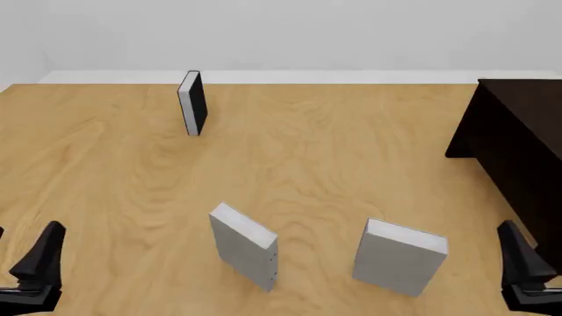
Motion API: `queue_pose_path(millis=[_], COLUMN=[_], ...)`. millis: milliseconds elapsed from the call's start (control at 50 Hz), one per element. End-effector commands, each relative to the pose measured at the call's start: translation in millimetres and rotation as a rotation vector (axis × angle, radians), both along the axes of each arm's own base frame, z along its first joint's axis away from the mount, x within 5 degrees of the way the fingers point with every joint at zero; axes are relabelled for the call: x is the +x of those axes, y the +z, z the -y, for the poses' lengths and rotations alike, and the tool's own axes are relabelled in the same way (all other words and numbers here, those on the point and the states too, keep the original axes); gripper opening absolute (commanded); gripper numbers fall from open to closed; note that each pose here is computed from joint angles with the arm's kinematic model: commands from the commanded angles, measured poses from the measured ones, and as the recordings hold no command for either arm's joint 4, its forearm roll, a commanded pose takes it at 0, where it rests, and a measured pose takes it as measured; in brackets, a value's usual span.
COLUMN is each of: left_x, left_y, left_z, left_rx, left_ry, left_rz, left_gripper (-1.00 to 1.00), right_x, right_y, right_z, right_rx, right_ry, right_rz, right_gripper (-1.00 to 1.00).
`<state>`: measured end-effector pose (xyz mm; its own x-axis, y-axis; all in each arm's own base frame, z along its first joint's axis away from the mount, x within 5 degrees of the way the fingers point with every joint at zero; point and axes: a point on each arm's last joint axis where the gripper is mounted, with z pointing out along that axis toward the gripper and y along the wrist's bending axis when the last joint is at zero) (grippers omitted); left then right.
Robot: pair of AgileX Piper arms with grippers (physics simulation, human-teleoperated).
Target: Pick up the book on the right and place it on the cabinet shelf.
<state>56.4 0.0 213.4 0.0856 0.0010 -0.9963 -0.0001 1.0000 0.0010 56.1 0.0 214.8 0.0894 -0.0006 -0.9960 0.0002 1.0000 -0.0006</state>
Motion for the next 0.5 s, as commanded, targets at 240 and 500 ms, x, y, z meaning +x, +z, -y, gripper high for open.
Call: queue_pose_path(millis=[240, 500], left_x=[2, 0], left_y=[0, -1], left_z=[0, 0], left_rx=[0.017, 0.021], left_ry=[0.001, -0.001], left_rz=[-0.013, -0.015], left_gripper=[1.00, 1.00], right_x=[5, 17], right_y=[37, 96], right_z=[-4, -10], right_rx=[-0.095, -0.237], right_ry=[0.059, 0.124], right_rz=[-0.007, -0.035], right_gripper=[1.00, 1.00])
